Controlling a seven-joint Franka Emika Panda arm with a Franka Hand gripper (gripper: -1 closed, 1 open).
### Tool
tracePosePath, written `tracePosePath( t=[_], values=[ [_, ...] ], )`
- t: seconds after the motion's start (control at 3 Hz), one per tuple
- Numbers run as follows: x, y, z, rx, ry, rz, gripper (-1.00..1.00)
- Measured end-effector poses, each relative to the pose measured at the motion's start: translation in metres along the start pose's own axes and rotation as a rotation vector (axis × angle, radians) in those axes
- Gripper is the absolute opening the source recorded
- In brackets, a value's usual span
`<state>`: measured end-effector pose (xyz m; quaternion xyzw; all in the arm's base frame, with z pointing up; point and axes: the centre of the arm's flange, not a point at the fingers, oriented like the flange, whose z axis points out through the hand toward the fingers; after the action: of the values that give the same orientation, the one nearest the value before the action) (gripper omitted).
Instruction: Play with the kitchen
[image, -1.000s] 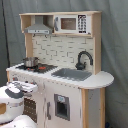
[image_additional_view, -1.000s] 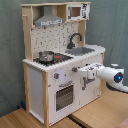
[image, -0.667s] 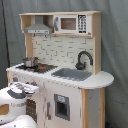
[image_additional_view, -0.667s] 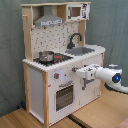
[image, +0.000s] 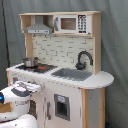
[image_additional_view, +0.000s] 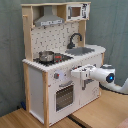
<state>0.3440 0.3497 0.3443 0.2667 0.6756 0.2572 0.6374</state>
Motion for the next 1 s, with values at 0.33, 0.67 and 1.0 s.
tracePosePath(
  t=[0.33, 0.67, 1.0],
  values=[
    [0.0078, 0.0045, 0.0017, -0.024, 0.023, -0.033, 1.00],
    [0.0079, 0.0043, 0.0019, -0.024, 0.023, -0.033, -1.00],
    [0.0048, 0.0008, 0.0028, -0.014, 0.020, 0.111, -1.00]
  ],
)
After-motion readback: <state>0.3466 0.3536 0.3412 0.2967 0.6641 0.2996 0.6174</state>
